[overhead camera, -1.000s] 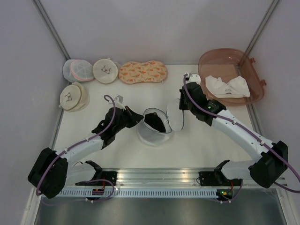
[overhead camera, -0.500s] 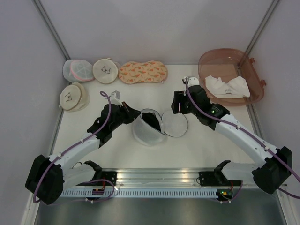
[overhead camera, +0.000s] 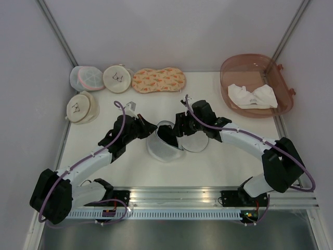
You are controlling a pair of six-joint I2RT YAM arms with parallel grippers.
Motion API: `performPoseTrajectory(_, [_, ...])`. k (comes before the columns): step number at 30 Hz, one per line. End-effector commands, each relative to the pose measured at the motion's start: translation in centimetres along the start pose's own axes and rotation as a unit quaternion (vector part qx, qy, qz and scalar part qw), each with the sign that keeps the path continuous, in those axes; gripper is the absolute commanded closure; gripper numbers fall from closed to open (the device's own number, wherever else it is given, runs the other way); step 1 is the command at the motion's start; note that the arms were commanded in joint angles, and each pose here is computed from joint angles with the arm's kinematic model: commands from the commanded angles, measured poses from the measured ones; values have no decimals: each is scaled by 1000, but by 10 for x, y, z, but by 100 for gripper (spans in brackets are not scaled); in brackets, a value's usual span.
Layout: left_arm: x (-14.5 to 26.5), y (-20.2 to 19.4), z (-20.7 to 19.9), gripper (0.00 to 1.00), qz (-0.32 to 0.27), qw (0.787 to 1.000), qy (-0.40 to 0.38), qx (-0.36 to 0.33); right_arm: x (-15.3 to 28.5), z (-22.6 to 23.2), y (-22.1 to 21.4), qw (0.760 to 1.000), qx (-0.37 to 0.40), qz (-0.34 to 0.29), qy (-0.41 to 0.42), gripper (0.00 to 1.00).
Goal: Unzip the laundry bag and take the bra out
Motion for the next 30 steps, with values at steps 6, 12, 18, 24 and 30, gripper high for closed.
performPoseTrajectory(6, [0, 6, -9, 98, -1, 1000, -18, -16, -33, 11, 2, 999, 21, -1, 27, 38])
performPoseTrajectory(12, [0, 6, -9, 98, 1, 1000, -19, -13, -62, 13, -13, 999, 31, 34, 14, 51])
performPoseTrajectory(18, [2, 4, -6, 98, 3, 1000, -20, -9, -57, 27, -10, 998, 38, 31, 42, 100])
performPoseTrajectory(24, [4, 5, -3, 98, -3, 1000, -16, -8, 12, 41, 37, 996, 73, -52, 29, 99])
performPoseTrajectory(30, [2, 3, 0, 98, 2, 1000, -14, -6, 62, 29, 68, 989, 82, -106, -61, 100])
Point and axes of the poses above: each gripper's point midway between its finger pads, its own x axis back along the fingers, its own z axis along the line the jaws close on, y = z × x, the point moved 6 cm from there along x, back along the fingers, and after that the axes turned 6 degrees about x, right-handed, at the moved point
